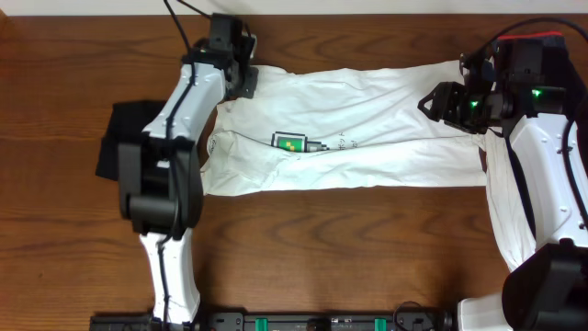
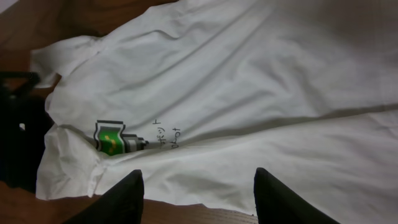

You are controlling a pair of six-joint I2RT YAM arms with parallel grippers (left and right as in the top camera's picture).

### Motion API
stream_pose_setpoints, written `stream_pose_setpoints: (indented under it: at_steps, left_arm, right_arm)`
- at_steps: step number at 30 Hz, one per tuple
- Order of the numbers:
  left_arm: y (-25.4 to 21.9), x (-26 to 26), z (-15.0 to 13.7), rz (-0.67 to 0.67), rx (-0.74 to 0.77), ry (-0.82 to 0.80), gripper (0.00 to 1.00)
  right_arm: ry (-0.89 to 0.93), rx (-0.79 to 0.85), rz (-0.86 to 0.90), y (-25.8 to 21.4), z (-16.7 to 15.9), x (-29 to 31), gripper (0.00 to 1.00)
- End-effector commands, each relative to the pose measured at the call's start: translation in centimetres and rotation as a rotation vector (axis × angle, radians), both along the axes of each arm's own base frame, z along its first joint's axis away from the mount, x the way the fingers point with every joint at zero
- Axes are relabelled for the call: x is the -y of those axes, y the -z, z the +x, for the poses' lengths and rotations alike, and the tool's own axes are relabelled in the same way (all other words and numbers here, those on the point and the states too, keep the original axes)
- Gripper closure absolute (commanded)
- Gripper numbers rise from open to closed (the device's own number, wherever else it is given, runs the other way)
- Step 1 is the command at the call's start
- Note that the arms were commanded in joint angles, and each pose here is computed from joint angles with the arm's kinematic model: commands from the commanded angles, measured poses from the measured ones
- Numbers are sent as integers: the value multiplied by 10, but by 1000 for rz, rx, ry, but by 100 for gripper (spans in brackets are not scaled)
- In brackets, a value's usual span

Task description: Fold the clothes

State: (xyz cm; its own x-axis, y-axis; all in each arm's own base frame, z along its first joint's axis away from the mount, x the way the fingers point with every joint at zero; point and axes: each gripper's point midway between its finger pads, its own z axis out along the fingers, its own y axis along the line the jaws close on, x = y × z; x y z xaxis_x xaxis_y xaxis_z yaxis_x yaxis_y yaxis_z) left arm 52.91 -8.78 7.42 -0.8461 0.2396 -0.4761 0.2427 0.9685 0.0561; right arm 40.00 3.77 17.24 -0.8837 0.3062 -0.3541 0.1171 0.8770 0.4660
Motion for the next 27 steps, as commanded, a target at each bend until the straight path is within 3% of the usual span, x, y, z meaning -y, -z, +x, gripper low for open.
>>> stream_pose_setpoints:
  at_steps: [1,6,16,23,27]
  left_arm:
    - [-73,-6,3,22,139,6,94]
    - [-95,-4,-16,23,126,20,94]
    - [-83,11,-65,60,-48,85,94]
    - [-114,31,-97,62,-47,144,94]
    - [-113,34,-124,68,-130,143,94]
  right_arm:
    - [12,6,0,-3,3,3,46]
    - [12,6,0,-3,3,3,46]
    - [11,5,-1,-3,3,3,46]
    - [11,6,-1,-3,3,3,46]
    - [11,6,-1,-3,3,3,46]
